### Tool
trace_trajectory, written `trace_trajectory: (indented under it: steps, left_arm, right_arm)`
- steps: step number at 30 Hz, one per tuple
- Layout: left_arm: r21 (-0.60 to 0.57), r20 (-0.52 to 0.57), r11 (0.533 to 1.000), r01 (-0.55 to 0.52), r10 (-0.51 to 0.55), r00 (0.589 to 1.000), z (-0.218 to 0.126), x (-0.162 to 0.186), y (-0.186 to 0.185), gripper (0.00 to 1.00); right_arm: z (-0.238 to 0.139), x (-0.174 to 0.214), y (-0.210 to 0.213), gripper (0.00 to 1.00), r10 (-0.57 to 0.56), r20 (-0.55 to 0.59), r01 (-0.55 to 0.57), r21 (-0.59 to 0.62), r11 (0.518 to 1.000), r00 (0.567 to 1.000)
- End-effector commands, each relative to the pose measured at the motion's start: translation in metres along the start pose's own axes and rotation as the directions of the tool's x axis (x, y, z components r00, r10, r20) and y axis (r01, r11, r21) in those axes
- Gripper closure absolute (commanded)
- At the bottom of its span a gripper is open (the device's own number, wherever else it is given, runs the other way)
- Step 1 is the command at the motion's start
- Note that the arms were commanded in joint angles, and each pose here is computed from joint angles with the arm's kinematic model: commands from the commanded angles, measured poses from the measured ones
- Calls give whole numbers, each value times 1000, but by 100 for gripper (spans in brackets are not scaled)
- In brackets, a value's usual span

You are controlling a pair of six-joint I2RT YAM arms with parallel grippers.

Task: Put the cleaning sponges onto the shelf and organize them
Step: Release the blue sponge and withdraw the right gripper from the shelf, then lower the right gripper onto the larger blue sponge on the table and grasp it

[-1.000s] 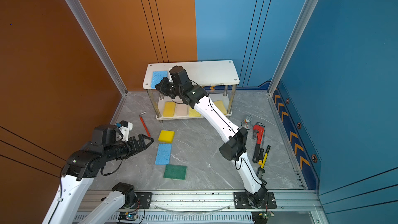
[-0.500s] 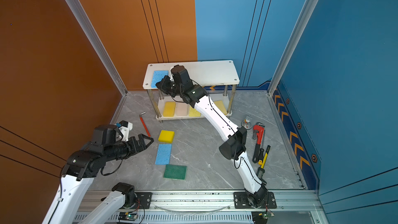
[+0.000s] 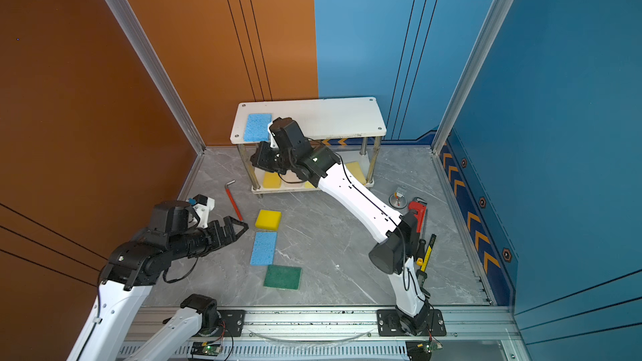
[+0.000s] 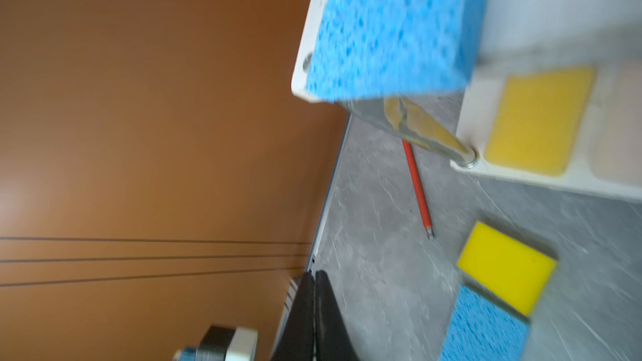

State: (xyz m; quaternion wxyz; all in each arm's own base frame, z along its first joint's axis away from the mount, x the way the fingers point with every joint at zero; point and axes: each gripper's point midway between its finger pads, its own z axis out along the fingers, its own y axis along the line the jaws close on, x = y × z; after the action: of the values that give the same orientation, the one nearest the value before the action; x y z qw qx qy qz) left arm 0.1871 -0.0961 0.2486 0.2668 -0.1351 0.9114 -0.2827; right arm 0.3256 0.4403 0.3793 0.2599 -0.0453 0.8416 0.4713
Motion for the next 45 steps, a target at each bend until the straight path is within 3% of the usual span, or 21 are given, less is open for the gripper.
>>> trace_trajectory:
  steps: [1,4,7,15,20,26,31,34,45]
  left_arm:
    - [-62,-19,995,76,-77,997,10,6,18,2]
    - [-106,-61,985,137,-144,988,23,14,30,2]
    - [-143,-97,975,168,-182,978,34,21,38,2]
    - [-221,-259,952,214,-269,928,70,51,61,2]
    - [-261,-296,950,170,-246,923,89,52,78,2]
    - [-239,-278,946,218,-282,918,117,45,84,1]
    - [-271,-284,936,226,-302,910,135,46,104,12]
    - [-281,-275,929,241,-318,907,141,42,115,33]
    - [-239,-299,925,294,-358,884,163,43,130,37]
  right_arm:
    - [-76,4,-24,71,-41,56,36,96,995,998]
    - [-100,27,-74,60,38,22,-41,171,984,999]
    - [-110,57,-115,51,64,-51,-49,253,966,997]
    - [-61,133,-174,37,90,-320,20,322,946,943]
    - [-9,156,-181,36,119,-401,-9,266,964,908]
    - [39,183,-190,35,188,-458,-85,235,968,869]
    - [65,202,-198,36,234,-486,-133,233,963,842]
    - [71,211,-197,37,237,-505,-133,234,963,830]
    - [90,242,-205,43,264,-563,-134,261,956,783]
